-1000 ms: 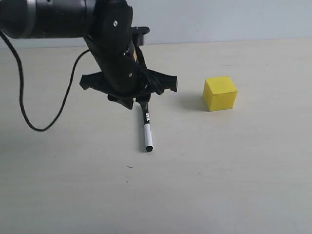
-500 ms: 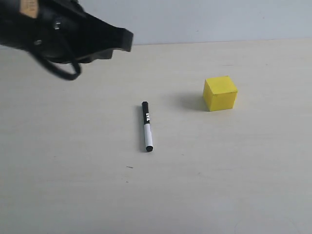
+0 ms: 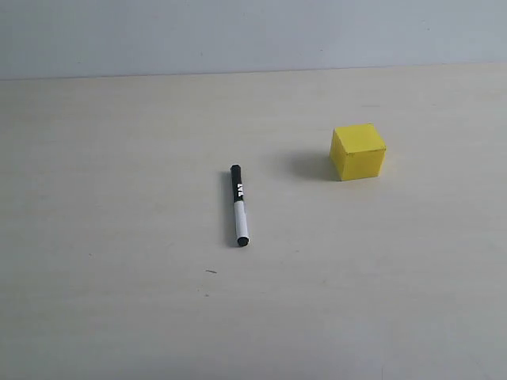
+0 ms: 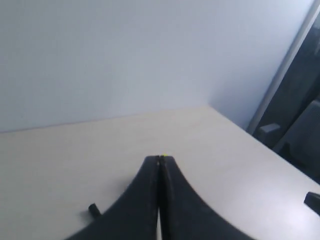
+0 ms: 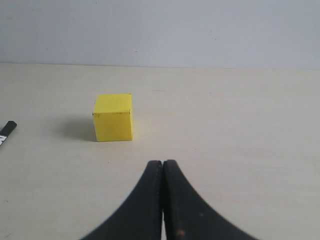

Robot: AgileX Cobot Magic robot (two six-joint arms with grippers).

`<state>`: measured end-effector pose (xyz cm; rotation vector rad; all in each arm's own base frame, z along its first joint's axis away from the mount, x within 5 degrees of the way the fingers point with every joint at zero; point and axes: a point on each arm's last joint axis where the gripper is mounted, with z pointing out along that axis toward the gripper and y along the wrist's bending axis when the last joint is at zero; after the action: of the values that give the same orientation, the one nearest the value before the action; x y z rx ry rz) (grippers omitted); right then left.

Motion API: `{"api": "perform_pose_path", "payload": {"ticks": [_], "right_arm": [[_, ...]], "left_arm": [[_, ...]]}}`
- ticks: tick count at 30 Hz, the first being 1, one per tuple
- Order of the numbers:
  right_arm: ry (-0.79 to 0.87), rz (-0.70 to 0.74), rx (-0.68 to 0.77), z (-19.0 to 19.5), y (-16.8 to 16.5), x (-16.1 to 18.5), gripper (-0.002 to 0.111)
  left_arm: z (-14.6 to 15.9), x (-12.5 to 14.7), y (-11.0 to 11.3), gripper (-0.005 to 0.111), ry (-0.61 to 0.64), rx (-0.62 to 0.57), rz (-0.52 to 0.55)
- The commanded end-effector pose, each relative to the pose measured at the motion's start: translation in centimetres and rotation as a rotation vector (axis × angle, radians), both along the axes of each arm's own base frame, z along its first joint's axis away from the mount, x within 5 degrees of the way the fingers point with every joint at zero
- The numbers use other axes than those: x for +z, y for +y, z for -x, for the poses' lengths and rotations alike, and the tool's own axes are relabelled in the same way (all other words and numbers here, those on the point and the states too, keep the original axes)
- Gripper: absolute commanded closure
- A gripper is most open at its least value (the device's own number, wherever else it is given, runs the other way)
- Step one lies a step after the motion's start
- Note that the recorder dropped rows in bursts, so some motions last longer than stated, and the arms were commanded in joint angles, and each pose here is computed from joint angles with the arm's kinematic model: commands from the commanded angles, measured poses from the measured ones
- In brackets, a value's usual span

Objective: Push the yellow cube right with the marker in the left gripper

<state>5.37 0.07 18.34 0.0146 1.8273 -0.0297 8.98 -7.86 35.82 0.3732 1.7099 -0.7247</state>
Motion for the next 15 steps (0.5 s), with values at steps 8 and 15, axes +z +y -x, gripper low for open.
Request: {"api": "perform_pose_path", "payload": {"ticks": [8,15], "right_arm": [[-0.002,0.002,0.001,0.0,0.0,-0.1,0.108],[-0.002,0.002,0.001,0.0,0.0,-0.1,0.108]], "left_arm": [[3.6,1.7,3.5,0.107,-0.143,0.001,0.139],[3.8,1.6,3.6,0.107,-0.139,-0.012,0.134]]}}
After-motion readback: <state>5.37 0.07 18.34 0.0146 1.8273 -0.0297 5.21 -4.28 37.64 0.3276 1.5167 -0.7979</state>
